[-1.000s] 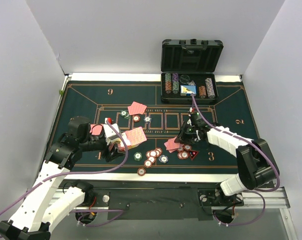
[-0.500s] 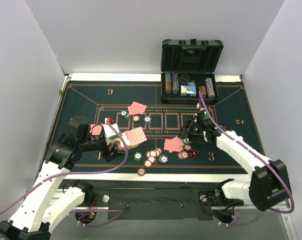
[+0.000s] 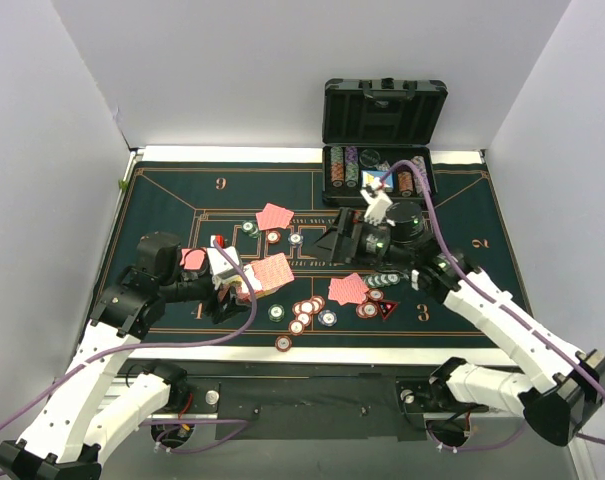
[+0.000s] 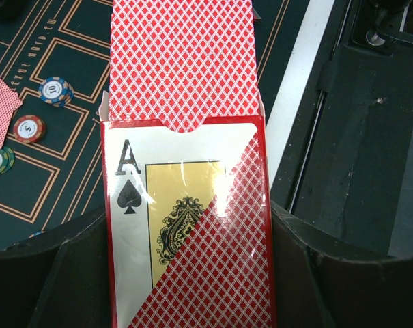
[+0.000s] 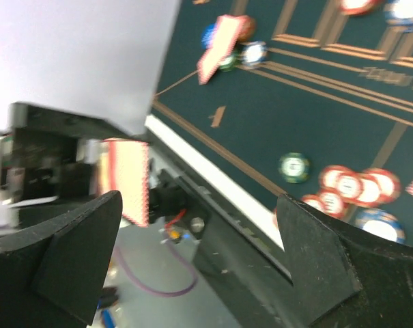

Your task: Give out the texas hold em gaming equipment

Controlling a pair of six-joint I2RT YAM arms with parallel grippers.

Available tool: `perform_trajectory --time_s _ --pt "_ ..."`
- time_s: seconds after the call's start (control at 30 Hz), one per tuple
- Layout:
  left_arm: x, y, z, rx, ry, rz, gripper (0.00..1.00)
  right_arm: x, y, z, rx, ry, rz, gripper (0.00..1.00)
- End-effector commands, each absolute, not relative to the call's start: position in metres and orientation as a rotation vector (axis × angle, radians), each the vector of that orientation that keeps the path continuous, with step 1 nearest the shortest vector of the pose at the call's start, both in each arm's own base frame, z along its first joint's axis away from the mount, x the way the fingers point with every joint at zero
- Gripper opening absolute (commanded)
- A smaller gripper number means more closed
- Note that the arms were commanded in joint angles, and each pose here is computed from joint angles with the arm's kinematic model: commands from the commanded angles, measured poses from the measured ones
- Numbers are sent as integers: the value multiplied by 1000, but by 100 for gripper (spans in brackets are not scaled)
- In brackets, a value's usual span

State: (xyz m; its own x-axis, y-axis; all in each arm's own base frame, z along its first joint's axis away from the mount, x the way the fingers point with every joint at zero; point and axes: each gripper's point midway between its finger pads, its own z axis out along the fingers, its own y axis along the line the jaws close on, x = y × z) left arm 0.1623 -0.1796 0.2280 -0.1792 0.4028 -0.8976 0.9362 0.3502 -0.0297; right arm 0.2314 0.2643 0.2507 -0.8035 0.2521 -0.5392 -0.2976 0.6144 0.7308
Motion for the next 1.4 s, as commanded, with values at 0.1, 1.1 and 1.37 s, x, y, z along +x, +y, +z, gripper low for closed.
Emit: perform_trajectory --time_s 0.1,1.1,1.37 --pt "168 -188 258 1190 1636 -786 0 212 337 302 -182 2093 1508 93" --pt "168 -187 262 1184 1620 -778 0 203 370 254 -97 2196 1674 62" --pt "169 -187 262 1183 1622 -777 0 210 352 257 -49 2178 1654 53"
